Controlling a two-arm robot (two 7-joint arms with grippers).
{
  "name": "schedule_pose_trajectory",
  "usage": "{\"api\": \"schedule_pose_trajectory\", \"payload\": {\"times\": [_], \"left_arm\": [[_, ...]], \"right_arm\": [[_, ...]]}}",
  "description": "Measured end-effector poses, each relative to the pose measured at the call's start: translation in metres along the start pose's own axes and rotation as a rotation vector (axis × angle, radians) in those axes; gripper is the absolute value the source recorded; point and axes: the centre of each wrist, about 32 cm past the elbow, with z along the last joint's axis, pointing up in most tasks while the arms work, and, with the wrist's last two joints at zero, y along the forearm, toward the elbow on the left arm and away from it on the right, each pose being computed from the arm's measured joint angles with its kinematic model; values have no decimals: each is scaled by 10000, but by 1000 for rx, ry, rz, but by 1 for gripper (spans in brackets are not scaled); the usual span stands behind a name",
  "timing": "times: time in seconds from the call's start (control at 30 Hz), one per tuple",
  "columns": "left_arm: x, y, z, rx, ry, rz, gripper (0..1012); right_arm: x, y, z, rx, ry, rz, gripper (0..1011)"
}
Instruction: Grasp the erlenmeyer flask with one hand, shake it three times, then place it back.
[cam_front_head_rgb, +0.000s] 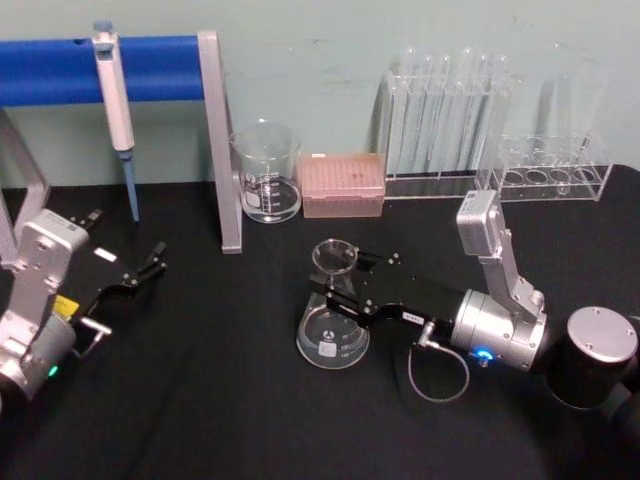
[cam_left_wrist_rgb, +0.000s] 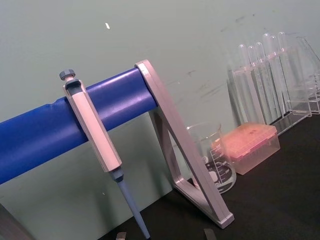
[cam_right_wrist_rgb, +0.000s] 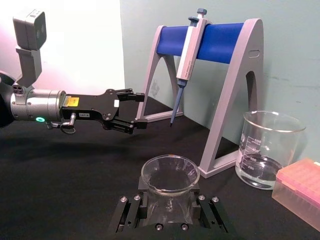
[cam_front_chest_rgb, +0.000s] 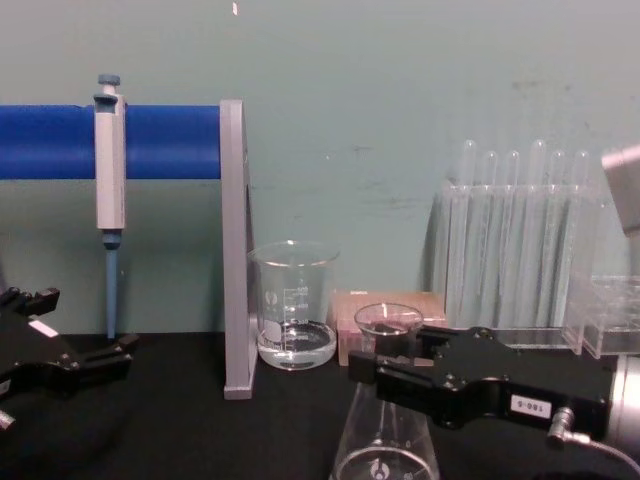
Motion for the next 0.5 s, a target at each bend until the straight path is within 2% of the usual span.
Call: {"api": "schedule_pose_trajectory", "payload": {"times": [0.5], "left_arm": [[0, 0, 0, 0, 0, 0, 1001]], "right_arm": [[0, 0, 0, 0, 0, 0, 456]]}}
